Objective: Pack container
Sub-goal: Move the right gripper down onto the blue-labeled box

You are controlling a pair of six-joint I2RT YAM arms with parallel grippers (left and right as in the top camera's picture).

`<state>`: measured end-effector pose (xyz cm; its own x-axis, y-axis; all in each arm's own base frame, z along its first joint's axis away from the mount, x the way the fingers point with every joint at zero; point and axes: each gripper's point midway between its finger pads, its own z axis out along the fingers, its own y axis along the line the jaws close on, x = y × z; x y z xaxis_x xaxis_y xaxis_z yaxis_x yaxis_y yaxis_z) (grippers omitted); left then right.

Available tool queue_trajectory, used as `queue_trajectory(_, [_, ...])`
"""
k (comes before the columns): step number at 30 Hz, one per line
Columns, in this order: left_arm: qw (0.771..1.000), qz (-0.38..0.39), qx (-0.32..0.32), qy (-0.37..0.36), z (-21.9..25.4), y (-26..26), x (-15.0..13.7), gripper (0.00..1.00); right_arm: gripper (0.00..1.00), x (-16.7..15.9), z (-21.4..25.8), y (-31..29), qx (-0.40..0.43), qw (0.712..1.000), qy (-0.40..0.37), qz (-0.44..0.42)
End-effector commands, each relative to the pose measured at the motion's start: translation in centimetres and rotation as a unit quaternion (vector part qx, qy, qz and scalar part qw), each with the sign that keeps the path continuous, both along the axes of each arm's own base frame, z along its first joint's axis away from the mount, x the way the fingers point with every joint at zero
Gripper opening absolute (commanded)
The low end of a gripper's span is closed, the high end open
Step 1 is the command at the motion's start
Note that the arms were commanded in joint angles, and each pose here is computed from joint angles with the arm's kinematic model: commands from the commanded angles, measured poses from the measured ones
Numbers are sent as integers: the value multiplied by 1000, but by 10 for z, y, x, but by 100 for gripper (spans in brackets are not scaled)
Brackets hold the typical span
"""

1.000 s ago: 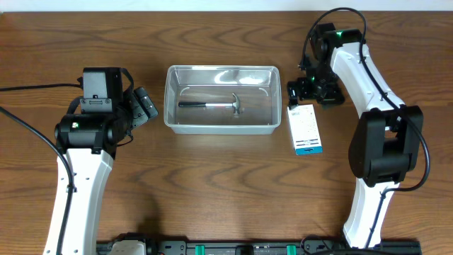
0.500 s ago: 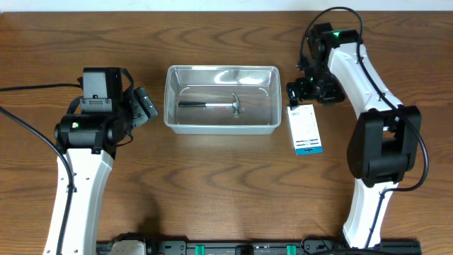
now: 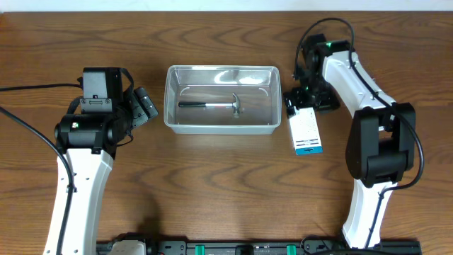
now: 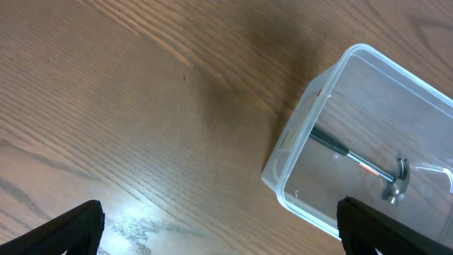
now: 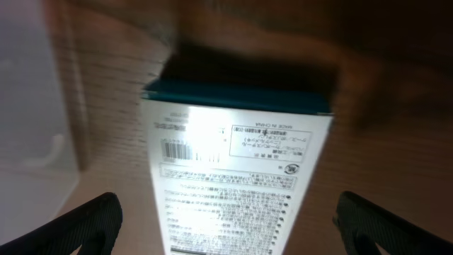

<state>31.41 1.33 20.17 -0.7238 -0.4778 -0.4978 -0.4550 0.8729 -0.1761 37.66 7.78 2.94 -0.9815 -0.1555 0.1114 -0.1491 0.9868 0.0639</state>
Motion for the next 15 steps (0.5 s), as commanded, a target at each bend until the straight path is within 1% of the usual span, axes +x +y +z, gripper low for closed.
queue_trajectory(1, [1000, 4, 6, -1, 2, 3, 2, 98, 99, -9, -5, -5, -3, 1000, 4, 3])
queue_trajectory(9, [1000, 4, 6, -1, 2, 3, 2, 98, 99, -22, -23, -7, -3, 1000, 19, 2])
queue_trajectory(15, [1000, 4, 6, -1, 2, 3, 2, 98, 99, -24, -28, -8, -4, 1000, 20, -2])
